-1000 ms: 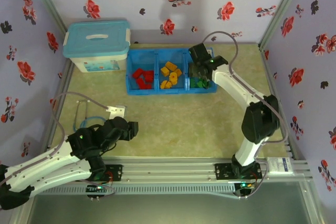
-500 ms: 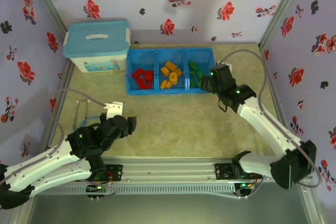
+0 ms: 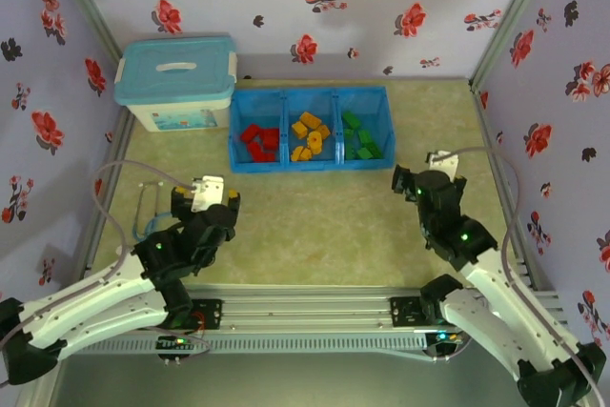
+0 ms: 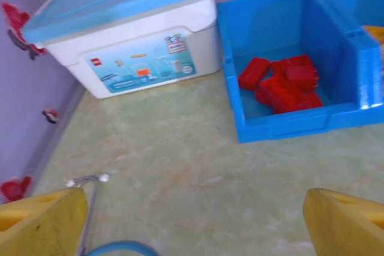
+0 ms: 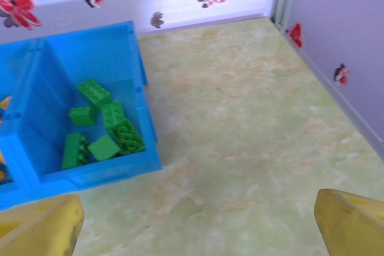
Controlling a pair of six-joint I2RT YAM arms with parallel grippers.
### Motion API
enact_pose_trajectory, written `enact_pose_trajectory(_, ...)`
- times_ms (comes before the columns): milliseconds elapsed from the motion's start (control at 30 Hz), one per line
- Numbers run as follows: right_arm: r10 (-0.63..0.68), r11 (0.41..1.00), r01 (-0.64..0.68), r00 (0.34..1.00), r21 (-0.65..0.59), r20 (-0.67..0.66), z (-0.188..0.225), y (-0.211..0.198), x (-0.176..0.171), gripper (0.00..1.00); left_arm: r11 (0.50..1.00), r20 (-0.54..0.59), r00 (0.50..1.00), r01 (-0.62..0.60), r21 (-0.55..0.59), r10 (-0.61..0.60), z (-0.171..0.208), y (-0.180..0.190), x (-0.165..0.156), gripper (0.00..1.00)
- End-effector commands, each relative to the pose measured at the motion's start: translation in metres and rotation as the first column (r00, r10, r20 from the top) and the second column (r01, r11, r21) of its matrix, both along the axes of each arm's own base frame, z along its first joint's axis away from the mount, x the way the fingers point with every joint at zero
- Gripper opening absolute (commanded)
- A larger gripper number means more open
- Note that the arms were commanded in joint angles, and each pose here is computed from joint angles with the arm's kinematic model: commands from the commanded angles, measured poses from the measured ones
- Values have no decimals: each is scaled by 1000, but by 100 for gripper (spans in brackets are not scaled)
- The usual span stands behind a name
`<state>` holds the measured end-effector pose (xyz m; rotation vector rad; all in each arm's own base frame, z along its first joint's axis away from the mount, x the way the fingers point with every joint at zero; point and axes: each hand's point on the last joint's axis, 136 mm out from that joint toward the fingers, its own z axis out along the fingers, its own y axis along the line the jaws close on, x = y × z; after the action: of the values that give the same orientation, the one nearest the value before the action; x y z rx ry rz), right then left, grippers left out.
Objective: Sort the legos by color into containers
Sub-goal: Reset both arms
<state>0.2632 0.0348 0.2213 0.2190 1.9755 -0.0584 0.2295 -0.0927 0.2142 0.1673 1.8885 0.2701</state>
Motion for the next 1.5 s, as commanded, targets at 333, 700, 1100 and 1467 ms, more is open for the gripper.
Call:
enact_pose_trajectory(333, -123, 988, 137, 979, -78, 161, -37, -46, -34, 99, 953, 157, 966, -236, 191, 207, -17, 41, 22, 100)
enact_pose_trajectory(700, -125, 975, 145, 984, -167, 124, -75, -50, -32, 99, 929, 92, 946, -324, 180, 312, -69, 75, 39, 100)
enact_pose_trajectory(1100, -252, 946, 285, 946, -156, 203, -68, -71, -33, 99, 911, 243, 883, -412, -7, 401, -50, 103, 15, 100)
enact_pose_trajectory(1467, -340, 927, 374, 873, -32, 350, -66, -88, -24, 99, 886, 288, 839, -424, -188, 463, -55, 132, 15, 100)
